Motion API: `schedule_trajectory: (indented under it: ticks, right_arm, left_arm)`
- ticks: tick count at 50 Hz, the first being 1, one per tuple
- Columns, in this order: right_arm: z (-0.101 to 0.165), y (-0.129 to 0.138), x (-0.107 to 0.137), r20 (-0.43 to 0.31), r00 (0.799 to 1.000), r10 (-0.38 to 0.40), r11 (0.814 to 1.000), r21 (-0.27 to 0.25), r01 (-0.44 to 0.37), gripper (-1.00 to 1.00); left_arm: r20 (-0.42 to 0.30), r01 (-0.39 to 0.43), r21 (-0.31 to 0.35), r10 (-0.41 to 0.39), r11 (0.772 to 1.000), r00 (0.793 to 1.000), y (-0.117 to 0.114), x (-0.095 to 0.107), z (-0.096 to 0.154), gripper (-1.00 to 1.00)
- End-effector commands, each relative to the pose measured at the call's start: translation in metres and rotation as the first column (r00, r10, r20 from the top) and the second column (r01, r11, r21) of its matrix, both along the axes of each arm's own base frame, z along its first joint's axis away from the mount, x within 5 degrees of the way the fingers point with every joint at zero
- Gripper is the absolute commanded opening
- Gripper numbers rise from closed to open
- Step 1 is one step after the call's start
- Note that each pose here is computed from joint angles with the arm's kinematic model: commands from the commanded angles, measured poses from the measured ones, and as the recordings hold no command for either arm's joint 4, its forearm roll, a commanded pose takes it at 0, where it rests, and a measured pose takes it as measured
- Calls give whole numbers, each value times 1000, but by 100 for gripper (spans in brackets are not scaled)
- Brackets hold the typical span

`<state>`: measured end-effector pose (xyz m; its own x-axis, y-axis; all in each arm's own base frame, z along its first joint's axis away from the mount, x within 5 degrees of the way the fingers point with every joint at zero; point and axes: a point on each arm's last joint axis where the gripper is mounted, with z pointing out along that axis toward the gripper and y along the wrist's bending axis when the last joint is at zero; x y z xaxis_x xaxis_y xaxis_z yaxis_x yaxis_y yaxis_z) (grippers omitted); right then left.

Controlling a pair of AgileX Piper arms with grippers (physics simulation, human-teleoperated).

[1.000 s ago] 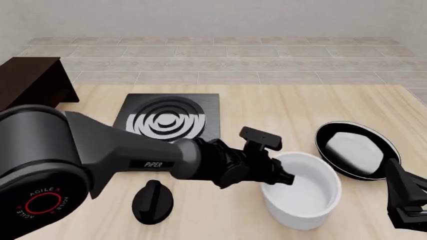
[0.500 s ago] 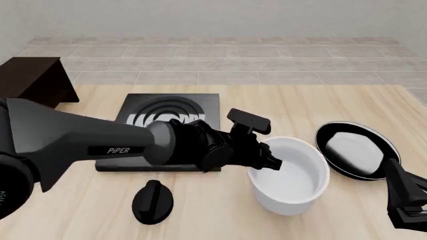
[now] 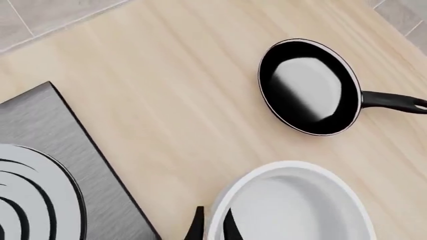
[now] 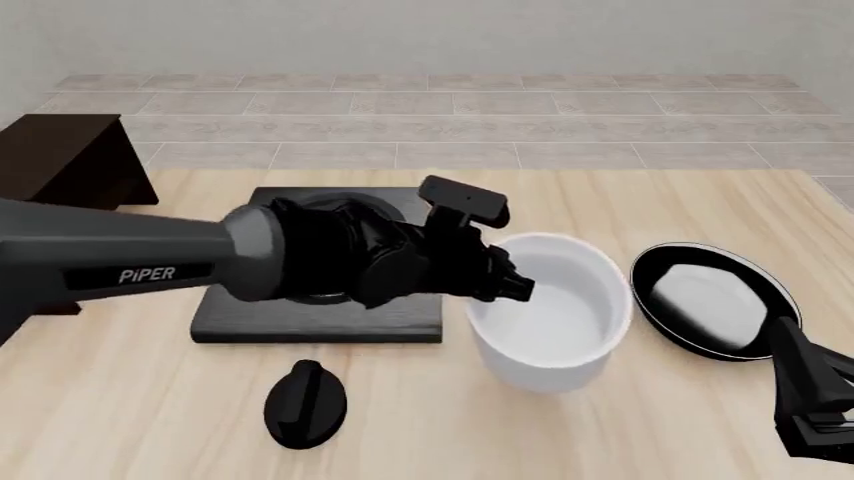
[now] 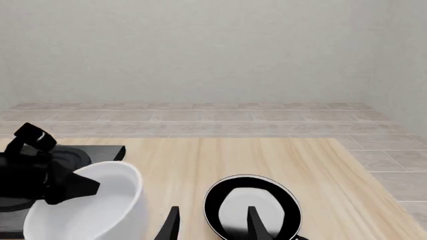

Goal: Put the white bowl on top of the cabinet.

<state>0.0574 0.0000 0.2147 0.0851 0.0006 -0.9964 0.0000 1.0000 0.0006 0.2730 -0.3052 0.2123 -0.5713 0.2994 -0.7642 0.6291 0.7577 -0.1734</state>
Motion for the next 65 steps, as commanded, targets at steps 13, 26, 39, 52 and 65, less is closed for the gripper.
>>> schedule_trajectory:
  ticks: [13, 26, 39, 52, 65]
  right_arm:
    - [0, 0, 0, 0, 1000, 0, 1000, 0, 0, 100]
    - [0, 0, 0, 0, 1000, 0, 1000, 0, 0, 100]
    - [0, 0, 0, 0, 1000, 0, 1000, 0, 0, 100]
    - [0, 0, 0, 0, 1000, 0, 1000, 0, 0, 100]
    - [0, 0, 0, 0, 1000, 0, 1000, 0, 0, 100]
  left_arm:
    - [17, -53, -79, 54, 996, 998, 26, -7, 51, -100]
    - [36, -56, -96, 60, 994, 998, 37, -13, 74, -100]
    - [58, -89, -112, 96, 990, 994, 60, -16, 100, -100]
    - [71, -135, -139, 146, 981, 987, 82, -17, 121, -100]
    - [88, -193, -158, 209, 968, 974, 106, -14, 140, -100]
